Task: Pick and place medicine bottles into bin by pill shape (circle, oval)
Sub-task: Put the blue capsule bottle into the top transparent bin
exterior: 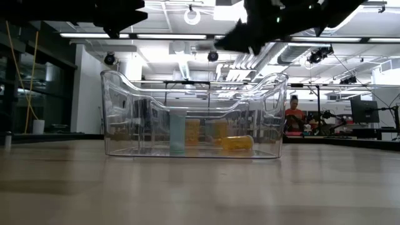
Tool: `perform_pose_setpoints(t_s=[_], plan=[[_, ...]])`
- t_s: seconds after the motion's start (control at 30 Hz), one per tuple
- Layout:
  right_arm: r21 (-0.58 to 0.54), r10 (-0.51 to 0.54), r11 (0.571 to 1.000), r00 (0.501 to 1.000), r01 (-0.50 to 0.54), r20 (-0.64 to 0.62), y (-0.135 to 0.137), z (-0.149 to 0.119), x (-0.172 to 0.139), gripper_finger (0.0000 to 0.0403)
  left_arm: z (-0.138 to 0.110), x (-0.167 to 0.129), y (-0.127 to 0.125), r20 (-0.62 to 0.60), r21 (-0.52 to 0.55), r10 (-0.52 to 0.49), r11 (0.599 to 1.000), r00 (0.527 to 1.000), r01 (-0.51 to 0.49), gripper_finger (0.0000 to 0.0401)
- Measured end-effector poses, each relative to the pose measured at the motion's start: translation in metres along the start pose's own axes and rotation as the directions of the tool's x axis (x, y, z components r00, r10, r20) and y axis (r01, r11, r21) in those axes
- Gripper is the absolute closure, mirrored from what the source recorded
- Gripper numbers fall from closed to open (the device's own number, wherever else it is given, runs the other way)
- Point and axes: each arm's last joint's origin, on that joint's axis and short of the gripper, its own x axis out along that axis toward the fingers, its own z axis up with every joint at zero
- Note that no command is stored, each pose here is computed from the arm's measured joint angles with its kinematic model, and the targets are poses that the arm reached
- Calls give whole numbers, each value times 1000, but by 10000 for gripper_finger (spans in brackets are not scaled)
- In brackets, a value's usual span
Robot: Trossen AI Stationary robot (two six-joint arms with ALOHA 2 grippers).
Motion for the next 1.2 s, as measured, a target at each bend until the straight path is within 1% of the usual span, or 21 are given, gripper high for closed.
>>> perform_pose_setpoints(t_s=[0.03,0.1,0.2,0.27,0.43,0.5,0.57,0.67,0.77,0.87,1.1,1.2], plan=[[8,-49,999,998,49,-42,-3,-4,0,302,0,0,0,0,0,2,1000,1000,-2,185],[42,-106,993,986,112,-126,-9,-10,1,302,0,0,0,1,-3,2,1000,1000,-2,185],[107,-145,979,961,173,-235,-17,-11,7,302,1,0,0,6,-3,10,1000,1000,-10,185],[116,-157,973,938,201,-309,-19,-13,15,302,1,0,1,4,0,20,1000,1000,-20,185],[68,-163,974,876,216,-455,-15,-16,46,302,0,0,1,1,0,41,999,999,-41,185],[30,-192,970,839,240,-509,-14,-15,57,302,0,0,1,0,-1,44,999,999,-44,185],[15,-215,964,809,267,-547,-13,-12,66,302,0,0,1,-1,-4,44,999,999,-44,185],[27,-202,964,794,264,-573,-12,-8,78,302,0,0,1,-2,-7,44,999,999,-44,185],[36,-143,979,797,202,-587,-8,-12,86,302,0,0,1,-3,-7,44,999,999,-44,185],[21,-131,983,790,180,-599,-6,-18,92,302,0,0,1,-4,-8,45,999,999,-45,185],[20,-137,982,783,187,-607,-8,-21,93,302,0,0,1,-4,-9,45,999,999,-45,185],[33,-110,986,786,164,-609,-7,-21,93,302,0,0,1,-4,-8,45,999,999,-45,185]])
